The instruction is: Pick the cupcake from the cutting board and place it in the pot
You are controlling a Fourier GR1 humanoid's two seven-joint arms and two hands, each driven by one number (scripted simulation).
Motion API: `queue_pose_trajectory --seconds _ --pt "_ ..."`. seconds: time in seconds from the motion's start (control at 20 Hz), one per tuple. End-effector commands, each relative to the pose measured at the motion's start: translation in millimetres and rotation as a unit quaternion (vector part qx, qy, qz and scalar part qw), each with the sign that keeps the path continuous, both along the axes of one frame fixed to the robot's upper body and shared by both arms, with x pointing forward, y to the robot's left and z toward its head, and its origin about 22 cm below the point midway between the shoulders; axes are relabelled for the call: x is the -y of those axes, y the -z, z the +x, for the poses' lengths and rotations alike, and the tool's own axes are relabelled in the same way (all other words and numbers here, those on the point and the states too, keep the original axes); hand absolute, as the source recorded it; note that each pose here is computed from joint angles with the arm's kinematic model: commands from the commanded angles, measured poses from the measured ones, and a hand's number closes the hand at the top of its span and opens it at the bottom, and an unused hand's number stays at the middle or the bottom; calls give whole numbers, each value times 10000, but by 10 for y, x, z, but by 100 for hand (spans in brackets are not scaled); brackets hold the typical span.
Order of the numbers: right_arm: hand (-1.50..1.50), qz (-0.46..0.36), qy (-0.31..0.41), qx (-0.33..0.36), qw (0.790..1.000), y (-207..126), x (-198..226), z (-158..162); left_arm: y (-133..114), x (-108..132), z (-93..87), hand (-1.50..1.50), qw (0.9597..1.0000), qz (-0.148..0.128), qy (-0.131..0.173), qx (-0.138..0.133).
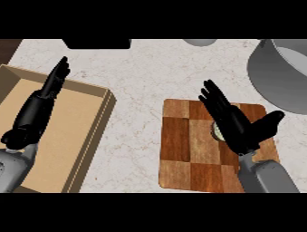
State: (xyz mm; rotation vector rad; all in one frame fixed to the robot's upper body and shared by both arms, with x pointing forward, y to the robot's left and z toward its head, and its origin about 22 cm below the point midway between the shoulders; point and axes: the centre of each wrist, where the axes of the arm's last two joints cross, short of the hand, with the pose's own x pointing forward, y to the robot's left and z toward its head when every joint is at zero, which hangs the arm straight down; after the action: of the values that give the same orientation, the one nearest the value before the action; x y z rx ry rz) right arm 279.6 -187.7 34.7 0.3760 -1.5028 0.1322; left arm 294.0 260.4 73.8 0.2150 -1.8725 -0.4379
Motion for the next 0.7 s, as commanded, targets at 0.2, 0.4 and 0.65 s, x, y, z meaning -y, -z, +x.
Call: queue_pose_trajectory --seconds 0.2,0.4,0.65 --pt "150 -1192 1930 1434 9633 -367 1281 305 99 -216 -24 0 9843 -1133 -1162 -686" --pt "-150 -3252 2746 1478 8927 -72 1782 64 163 -239 -55 0 9729 -1549 -1398 -999" --pt "-150 -2669 2756 2538 8879 319 1885 -4 -18 -216 -52 0 9672 -1766 -1386 -1184"
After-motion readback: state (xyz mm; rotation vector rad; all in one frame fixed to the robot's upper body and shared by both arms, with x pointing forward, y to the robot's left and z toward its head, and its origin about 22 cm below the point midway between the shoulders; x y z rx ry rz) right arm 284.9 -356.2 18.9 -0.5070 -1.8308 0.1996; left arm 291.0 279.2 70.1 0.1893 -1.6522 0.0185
